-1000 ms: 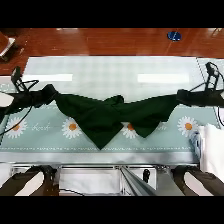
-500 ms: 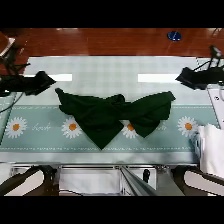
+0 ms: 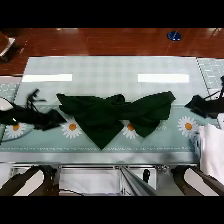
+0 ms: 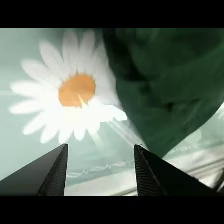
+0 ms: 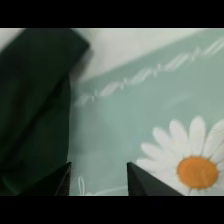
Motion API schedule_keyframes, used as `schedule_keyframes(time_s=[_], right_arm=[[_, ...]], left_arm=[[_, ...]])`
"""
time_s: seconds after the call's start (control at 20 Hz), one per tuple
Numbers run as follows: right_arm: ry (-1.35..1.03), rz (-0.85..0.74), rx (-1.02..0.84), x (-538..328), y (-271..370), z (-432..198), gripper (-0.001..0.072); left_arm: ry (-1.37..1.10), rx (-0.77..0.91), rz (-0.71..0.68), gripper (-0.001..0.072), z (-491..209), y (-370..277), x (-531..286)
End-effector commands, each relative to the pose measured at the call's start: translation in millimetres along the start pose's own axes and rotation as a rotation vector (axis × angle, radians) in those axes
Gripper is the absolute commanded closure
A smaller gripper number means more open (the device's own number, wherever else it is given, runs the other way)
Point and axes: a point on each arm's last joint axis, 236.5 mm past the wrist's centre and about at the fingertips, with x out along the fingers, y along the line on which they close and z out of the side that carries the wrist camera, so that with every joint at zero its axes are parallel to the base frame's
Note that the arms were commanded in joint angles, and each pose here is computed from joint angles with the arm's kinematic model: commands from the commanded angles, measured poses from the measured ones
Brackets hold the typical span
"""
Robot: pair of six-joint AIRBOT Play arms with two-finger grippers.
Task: Fold the shirts.
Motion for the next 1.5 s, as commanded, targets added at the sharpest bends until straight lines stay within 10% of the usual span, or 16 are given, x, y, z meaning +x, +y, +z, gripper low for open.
schedule_keyframes(time_s=[0.0,0.85,0.9,1.0,1.45], right_arm=[[0.047,0.056,-0.001,12.2,3.1,-33.4,0.0305],[0.025,0.124,0.017,11.4,18.9,-28.2,0.0305],[0.018,0.123,0.018,11.6,18.6,-26.6,0.0305],[0.004,0.12,0.019,11.8,17.9,-23.3,0.0305],[-0.034,0.132,0.086,34.0,13.8,17.8,0.0305]], left_arm=[[0.084,-0.063,-0.061,0.0204,-42.5,-0.5,40.1],[-0.016,-0.122,-0.125,0.022,-42.6,-46.0,122.3],[-0.013,-0.115,-0.125,0.0291,-41.9,-47.4,123.0],[-0.007,-0.054,-0.138,0.0689,-39.9,-54.9,121.1],[-0.013,-0.02,-0.164,0.0687,-32.1,-69.3,114.6]])
